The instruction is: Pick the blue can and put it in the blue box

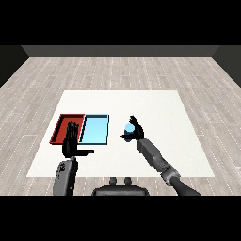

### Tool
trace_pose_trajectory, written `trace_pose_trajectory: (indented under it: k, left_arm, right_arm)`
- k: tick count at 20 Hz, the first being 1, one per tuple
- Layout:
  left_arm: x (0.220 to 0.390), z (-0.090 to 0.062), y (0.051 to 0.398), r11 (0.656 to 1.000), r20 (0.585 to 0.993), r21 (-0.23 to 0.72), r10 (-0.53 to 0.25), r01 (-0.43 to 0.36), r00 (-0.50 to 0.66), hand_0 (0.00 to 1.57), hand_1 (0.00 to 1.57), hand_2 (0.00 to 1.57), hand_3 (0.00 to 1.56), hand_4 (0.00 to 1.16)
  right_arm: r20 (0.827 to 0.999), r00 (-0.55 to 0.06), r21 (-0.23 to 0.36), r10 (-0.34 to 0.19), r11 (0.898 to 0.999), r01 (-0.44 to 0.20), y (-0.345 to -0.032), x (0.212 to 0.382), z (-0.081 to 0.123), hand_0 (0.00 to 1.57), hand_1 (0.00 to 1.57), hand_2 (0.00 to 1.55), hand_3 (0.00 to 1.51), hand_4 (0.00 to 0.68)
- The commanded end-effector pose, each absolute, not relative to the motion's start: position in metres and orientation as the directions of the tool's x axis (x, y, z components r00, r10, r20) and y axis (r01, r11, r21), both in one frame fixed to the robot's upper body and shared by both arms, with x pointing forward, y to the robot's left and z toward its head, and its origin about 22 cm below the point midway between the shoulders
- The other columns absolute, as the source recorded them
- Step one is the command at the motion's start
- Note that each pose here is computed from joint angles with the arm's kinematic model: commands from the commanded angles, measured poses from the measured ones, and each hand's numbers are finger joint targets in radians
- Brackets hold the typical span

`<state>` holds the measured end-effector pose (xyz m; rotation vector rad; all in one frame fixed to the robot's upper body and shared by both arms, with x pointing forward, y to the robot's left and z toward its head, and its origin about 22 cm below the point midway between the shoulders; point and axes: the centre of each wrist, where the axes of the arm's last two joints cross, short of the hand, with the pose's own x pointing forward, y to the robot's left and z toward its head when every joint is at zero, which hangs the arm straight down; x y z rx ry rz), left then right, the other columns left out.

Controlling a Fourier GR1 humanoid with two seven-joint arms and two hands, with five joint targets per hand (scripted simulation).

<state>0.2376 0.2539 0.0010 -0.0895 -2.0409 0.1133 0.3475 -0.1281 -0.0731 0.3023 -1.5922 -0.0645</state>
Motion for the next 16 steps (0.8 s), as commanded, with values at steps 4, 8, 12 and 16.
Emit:
trace_pose_trajectory:
  k: [4, 8, 12, 16]
  left_arm:
    - [0.245, -0.001, 0.265, 0.992, 0.882, -0.123, 0.105, -0.008, -0.459, 0.00, 0.00, 0.00, 0.00, 0.00]
    - [0.260, 0.015, 0.258, 0.993, 0.881, -0.118, 0.112, 0.015, -0.460, 0.00, 0.00, 0.00, 0.00, 0.00]
    - [0.246, -0.007, 0.267, 0.989, 0.883, -0.141, 0.141, 0.032, -0.448, 0.00, 0.00, 0.00, 0.00, 0.00]
    - [0.238, 0.017, 0.240, 0.992, 0.893, -0.118, 0.123, 0.037, -0.433, 0.00, 0.00, 0.00, 0.00, 0.00]
  right_arm:
    - [0.995, 0.031, 0.095, -0.093, 0.992, -0.085, -0.118, 0.358, -0.058, 1.56, 1.56, 1.48, 1.44, 0.659]
    - [0.997, 0.033, 0.075, -0.073, 0.994, -0.075, -0.122, 0.353, -0.062, 1.56, 1.56, 1.49, 1.44, 0.678]
    - [0.998, 0.002, 0.066, -0.066, 0.994, -0.090, -0.122, 0.363, -0.053, 1.55, 1.55, 1.48, 1.43, 0.672]
    - [0.993, -0.099, 0.057, -0.068, 0.992, -0.115, -0.112, 0.341, -0.052, 1.50, 1.50, 1.46, 1.42, 0.657]
